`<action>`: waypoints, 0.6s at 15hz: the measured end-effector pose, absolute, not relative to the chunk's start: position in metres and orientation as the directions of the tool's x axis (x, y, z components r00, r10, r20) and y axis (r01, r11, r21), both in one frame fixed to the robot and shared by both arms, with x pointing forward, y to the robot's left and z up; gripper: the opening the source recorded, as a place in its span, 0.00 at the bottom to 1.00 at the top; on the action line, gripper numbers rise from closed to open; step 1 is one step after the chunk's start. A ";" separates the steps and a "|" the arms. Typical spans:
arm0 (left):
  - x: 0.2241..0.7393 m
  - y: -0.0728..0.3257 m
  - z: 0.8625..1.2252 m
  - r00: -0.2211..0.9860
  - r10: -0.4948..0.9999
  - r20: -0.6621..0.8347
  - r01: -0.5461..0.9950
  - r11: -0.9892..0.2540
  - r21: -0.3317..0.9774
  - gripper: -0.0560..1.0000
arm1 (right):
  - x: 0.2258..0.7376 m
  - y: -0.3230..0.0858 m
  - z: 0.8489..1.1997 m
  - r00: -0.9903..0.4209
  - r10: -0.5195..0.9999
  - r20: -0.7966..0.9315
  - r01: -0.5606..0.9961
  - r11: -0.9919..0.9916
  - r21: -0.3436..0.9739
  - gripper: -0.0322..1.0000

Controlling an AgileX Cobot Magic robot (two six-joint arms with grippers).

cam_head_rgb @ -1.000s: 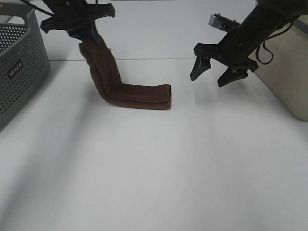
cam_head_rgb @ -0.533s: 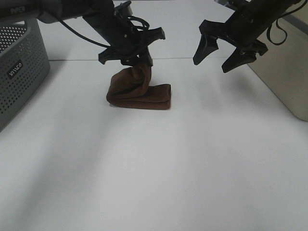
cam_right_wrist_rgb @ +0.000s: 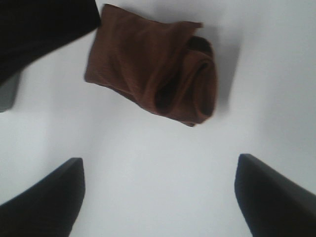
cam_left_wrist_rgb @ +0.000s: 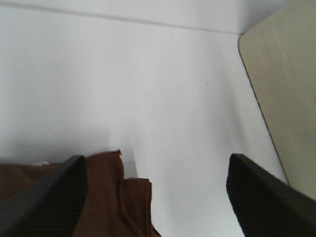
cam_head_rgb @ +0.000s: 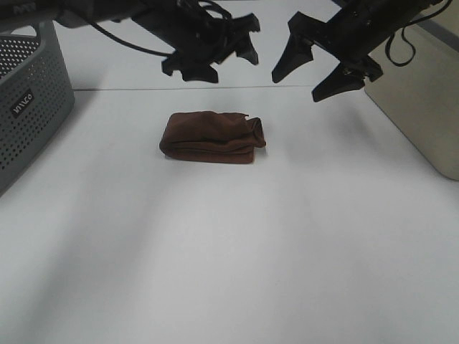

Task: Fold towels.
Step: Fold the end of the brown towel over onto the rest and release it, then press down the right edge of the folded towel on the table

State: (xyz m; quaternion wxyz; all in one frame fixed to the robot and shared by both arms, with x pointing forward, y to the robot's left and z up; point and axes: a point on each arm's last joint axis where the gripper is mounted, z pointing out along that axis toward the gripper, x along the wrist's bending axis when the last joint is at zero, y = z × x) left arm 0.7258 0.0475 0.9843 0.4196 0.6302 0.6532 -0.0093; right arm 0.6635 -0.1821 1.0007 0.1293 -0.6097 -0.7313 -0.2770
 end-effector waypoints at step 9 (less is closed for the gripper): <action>0.742 0.139 1.028 0.093 0.873 -0.478 0.813 0.211 0.542 0.76 | 0.689 -0.091 0.921 -0.323 0.500 0.804 0.946 0.146 0.289 0.79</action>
